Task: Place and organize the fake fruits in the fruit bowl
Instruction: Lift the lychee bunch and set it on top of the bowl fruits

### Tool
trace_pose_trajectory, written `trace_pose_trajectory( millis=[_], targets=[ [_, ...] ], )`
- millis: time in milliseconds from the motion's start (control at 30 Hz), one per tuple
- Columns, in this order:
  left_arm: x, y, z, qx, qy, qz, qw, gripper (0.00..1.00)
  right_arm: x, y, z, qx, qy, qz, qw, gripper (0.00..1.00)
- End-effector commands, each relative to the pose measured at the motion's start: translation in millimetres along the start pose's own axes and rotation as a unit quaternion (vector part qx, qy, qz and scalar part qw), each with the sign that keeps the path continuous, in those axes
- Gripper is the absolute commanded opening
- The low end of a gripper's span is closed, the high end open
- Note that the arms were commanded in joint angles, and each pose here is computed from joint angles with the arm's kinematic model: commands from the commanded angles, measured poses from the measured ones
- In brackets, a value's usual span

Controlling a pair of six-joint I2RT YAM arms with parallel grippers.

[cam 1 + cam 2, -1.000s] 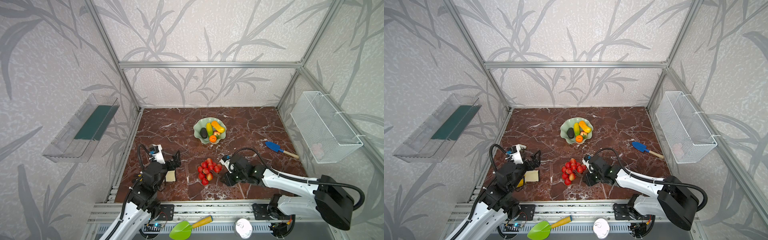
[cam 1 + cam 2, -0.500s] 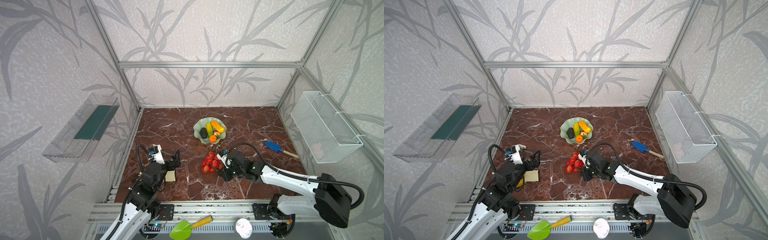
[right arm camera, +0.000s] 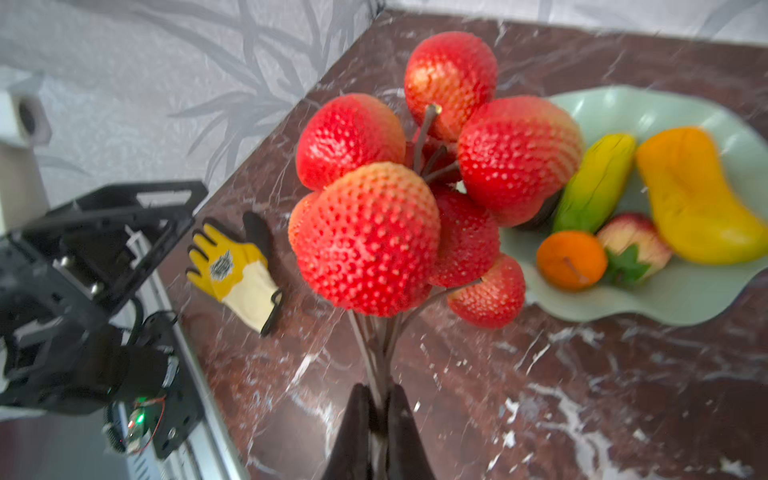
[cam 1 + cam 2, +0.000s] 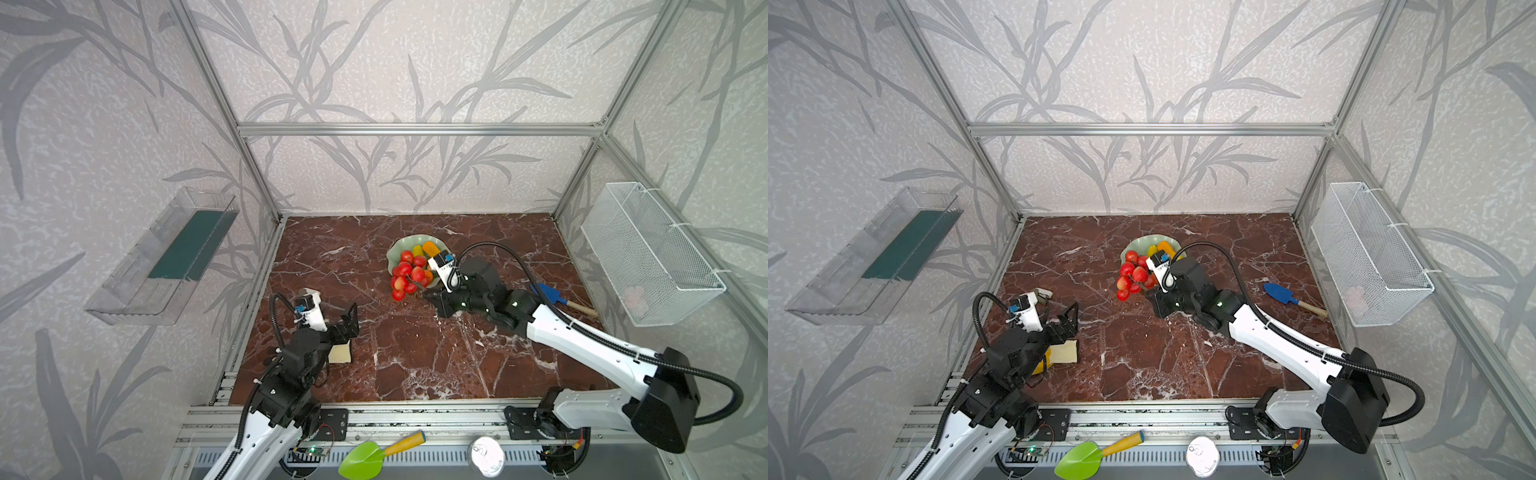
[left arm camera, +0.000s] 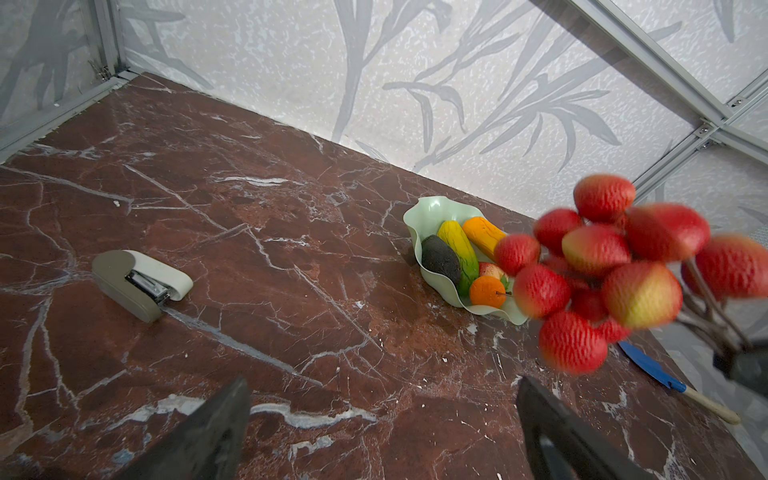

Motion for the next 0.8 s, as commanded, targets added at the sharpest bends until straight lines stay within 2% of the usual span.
trace_pose_trajectory(
  millis=[0,267,467,600,667,767],
  targets=[
    [5,2,5,0.012,-0.003,0.007,1.0,1.0,32,-5,-13,-0.001,-0.034,0.031,0.999,0.0],
    [8,4,11,0.02,-0.01,0.005,1.0,1.0,66,-63,-70,-0.009,-0.028,0.001,1.0,0.01],
    [14,6,16,0.034,-0.019,-0.004,0.999,1.0,57,-115,-113,-0.017,0.009,-0.05,0.999,0.05],
    [19,8,18,0.048,-0.029,-0.014,0.998,1.0,49,-127,-116,-0.028,0.014,-0.066,0.997,0.22],
    [20,9,17,0.055,-0.037,-0.019,0.998,1.0,47,-127,-112,-0.03,0.011,-0.07,0.997,0.42],
    [23,13,17,0.081,-0.055,-0.035,0.995,1.0,50,-123,-96,-0.039,0.001,-0.071,0.997,0.57]
  ],
)
Point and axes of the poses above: each gripper's point midway between its finger pads, its own z axis back along the fingers, its own y axis along the line the jaws close on, x = y × z, the point moved 9 cm from there along z, back along the fingers, and after that the axes turned 10 degrees about -z, right-handed, at the moved point
